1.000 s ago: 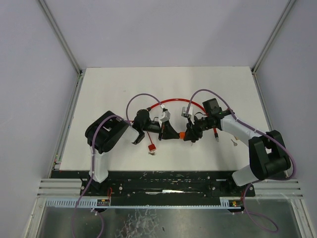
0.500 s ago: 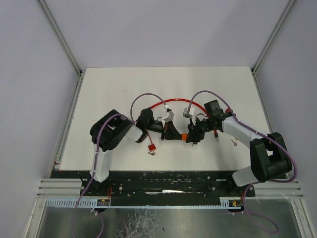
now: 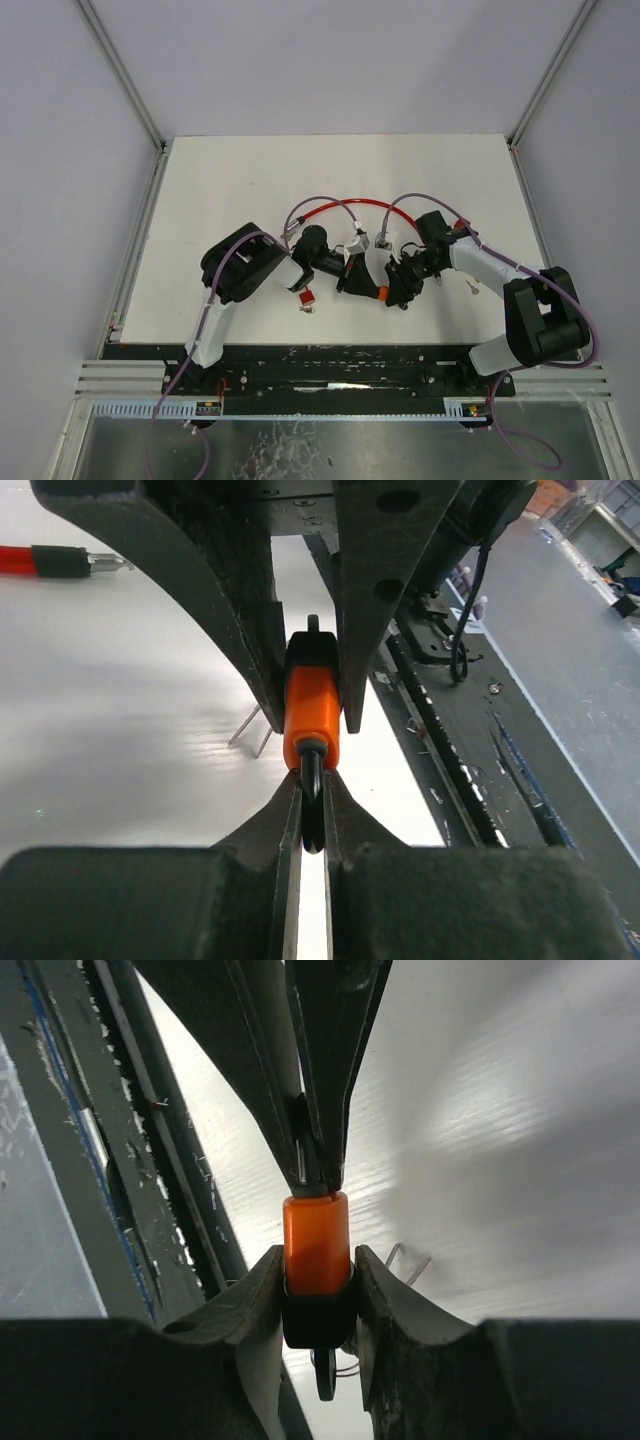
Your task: Lock with the key
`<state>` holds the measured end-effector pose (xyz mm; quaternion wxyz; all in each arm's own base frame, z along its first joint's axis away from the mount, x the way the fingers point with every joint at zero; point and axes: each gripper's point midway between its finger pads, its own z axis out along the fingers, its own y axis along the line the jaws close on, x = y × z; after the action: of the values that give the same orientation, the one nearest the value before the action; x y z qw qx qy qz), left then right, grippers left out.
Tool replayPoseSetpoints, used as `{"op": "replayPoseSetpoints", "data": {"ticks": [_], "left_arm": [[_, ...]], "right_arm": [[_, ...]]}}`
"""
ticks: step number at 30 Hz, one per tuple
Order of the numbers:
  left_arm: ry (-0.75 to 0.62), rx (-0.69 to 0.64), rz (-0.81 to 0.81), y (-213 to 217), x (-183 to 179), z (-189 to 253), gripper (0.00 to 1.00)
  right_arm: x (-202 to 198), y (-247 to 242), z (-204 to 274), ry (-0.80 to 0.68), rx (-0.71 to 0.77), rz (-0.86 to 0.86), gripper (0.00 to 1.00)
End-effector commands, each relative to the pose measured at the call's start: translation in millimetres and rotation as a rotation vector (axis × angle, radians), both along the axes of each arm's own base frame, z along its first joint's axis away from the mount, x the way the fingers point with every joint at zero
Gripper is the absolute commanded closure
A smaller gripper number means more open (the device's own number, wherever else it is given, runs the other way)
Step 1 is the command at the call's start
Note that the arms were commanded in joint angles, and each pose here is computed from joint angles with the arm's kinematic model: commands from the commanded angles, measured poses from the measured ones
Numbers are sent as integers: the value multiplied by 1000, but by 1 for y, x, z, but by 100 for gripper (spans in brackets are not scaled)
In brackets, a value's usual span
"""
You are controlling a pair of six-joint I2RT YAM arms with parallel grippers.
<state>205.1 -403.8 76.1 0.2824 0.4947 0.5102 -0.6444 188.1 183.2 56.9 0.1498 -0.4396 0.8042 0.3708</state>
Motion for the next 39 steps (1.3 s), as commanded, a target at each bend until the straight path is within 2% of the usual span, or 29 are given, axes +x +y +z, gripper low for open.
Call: {"op": "replayPoseSetpoints", "data": {"ticks": [1, 8, 18, 22, 28, 31, 32, 39], "left_arm": [[-301, -318, -158, -30, -46, 96, 100], [-291, -298, 68, -4, 7, 100, 100], [-294, -293, 159, 23, 26, 105, 80], [-278, -287, 164, 24, 29, 104, 76], [-263, -287, 204, 32, 36, 108, 59], [-248, -298, 285, 39, 48, 116, 51], [-245, -304, 325, 42, 54, 119, 45], [-274, -338, 533, 66, 78, 136, 36]], "right_arm": [[64, 39, 48, -321, 244, 64, 100], [63, 28, 60, -341, 264, 60, 100], [69, 11, 79, -362, 322, 9, 100], [70, 10, 83, -354, 340, 2, 100], [70, 7, 84, -358, 344, -10, 100], [71, 6, 85, -363, 348, -10, 100], [70, 6, 86, -365, 350, -10, 100], [68, 4, 103, -409, 418, -1, 100]]}}
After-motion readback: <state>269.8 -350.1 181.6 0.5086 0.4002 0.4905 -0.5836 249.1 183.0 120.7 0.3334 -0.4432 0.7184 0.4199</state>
